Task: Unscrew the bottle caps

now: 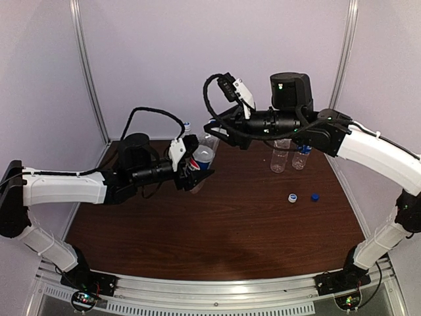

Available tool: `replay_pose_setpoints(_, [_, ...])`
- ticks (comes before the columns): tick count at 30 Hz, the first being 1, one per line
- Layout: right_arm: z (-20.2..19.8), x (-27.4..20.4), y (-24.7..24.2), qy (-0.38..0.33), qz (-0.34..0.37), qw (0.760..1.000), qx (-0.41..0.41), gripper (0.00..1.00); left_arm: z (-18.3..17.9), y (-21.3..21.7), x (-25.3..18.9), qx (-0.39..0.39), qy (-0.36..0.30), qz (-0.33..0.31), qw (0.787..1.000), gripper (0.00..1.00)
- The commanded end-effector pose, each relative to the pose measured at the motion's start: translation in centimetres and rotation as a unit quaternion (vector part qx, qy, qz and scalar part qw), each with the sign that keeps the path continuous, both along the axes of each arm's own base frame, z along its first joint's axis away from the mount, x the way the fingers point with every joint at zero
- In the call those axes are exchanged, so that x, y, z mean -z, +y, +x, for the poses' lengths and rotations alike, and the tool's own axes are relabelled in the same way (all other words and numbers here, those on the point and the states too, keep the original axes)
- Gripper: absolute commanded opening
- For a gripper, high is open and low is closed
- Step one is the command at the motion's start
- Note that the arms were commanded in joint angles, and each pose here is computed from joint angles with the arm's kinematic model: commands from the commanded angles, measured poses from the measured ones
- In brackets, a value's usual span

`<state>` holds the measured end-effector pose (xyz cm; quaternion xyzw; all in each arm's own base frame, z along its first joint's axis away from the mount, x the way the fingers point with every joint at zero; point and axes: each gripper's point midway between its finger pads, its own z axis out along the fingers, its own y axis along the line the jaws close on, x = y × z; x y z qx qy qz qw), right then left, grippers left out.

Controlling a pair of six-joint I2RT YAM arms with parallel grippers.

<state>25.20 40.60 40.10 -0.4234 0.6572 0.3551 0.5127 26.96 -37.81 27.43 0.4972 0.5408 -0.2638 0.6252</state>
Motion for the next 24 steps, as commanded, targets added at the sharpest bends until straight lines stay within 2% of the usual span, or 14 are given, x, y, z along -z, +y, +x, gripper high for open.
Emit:
replay_pose_setpoints(1, [-0.4, -1.8, -0.6, -0.004, 0.021, 1.0, 0.002, 0.0, -0.4, -0.1, -2.0, 0.012, -0.018, -0.028, 0.999, 0.64])
replay_pose_setpoints(2, [-0.4, -1.8, -0.6, -0.004, 0.021, 1.0, 0.003, 0.04, -0.6, -0.1, -2.2, 0.013, -0.019, -0.03, 0.999, 0.61])
replay_pose_setpoints(6, [-0.2, -2.0, -1.3, -0.01, 0.021, 1.0, 0.02, 0.83, -0.7, 0.2, -2.6, 0.012, -0.022, -0.034, 0.999, 0.57])
replay_pose_setpoints(7, [-0.2, -2.2, -1.5, -0.012, 0.024, 0.999, 0.023, 0.97, -0.7, 0.3, -2.6, 0.01, -0.022, -0.034, 0.999, 0.56])
replay_pose_setpoints(11, [-0.5, -2.7, -2.2, -0.009, 0.041, 0.999, 0.031, 0.99, -0.5, 0.3, -2.4, 0.004, -0.022, -0.027, 0.999, 0.55])
replay_pose_setpoints(15, [0.5, -2.1, -2.5, 0.011, 0.048, 0.997, 0.064, 0.85, -0.3, 0.2, -2.2, 0.002, -0.022, -0.024, 0.999, 0.54])
replay_pose_setpoints(18, [0.3, -1.7, -1.8, 0.023, 0.045, 0.998, 0.049, 0.74, -0.3, 0.3, -2.3, 0.0, -0.023, -0.025, 0.999, 0.54])
replay_pose_setpoints(22, [-0.1, -0.9, -1.0, 0.031, 0.027, 0.999, 0.025, 0.67, -0.2, 0.2, -2.3, 0.0, -0.022, -0.025, 0.999, 0.54])
replay_pose_setpoints(24, [-0.1, -0.7, -0.8, 0.033, 0.023, 0.999, 0.022, 0.59, -0.2, 0.2, -2.3, -0.001, -0.022, -0.024, 0.999, 0.54])
